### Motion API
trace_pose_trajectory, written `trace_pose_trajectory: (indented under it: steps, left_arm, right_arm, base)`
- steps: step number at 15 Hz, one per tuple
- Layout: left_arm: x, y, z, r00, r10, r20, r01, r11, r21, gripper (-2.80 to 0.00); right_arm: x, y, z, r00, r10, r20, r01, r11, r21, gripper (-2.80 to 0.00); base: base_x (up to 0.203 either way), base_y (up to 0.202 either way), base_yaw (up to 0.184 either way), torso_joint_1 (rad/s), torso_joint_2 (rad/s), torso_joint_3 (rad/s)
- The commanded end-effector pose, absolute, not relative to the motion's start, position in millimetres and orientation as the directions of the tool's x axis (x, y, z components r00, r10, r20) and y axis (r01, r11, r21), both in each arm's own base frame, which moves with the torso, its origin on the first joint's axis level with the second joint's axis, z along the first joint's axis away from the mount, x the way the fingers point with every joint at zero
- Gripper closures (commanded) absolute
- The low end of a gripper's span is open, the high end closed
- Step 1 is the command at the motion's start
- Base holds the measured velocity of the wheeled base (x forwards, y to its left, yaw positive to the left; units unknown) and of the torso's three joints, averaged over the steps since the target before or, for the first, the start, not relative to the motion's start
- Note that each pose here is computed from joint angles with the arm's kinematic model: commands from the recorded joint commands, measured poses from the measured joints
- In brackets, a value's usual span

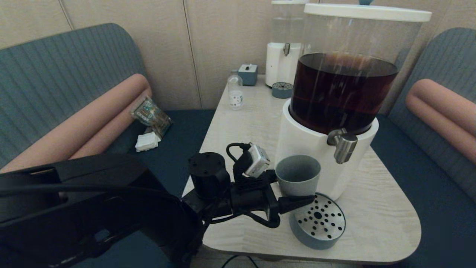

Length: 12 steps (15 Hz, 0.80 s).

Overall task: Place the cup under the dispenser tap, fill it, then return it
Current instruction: Place it under the water dispenser

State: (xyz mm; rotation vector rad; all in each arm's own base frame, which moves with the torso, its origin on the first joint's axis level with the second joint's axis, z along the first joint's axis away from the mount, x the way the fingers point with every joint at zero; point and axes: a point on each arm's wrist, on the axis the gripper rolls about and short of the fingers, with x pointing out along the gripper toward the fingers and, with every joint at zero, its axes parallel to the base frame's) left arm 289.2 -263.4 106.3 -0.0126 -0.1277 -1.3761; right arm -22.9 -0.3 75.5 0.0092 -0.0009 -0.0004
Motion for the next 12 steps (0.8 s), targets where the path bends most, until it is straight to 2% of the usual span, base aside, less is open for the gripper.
trace_pose_trajectory:
  steps: [1, 12]
  left_arm:
    - [291.2, -272.4, 95.5, 0.176, -0.980, 0.090, 0.982, 0.182, 0.055, 0.00]
    - [301.8, -304.3, 65.5, 0.141, -0.986, 0.088, 0.989, 0.145, 0.040, 0.00]
  right_arm:
    - [-22.7, -0.3, 75.0, 1.000, 0.000, -0.001, 0.000, 1.000, 0.009, 0.00]
    - [-22.8, -0.3, 75.2, 1.000, 0.000, 0.000, 0.000, 1.000, 0.009, 0.00]
  base:
    - [0.000, 0.000, 0.000, 0.000, 0.00, 0.000]
    - [0.000, 0.000, 0.000, 0.000, 0.00, 0.000]
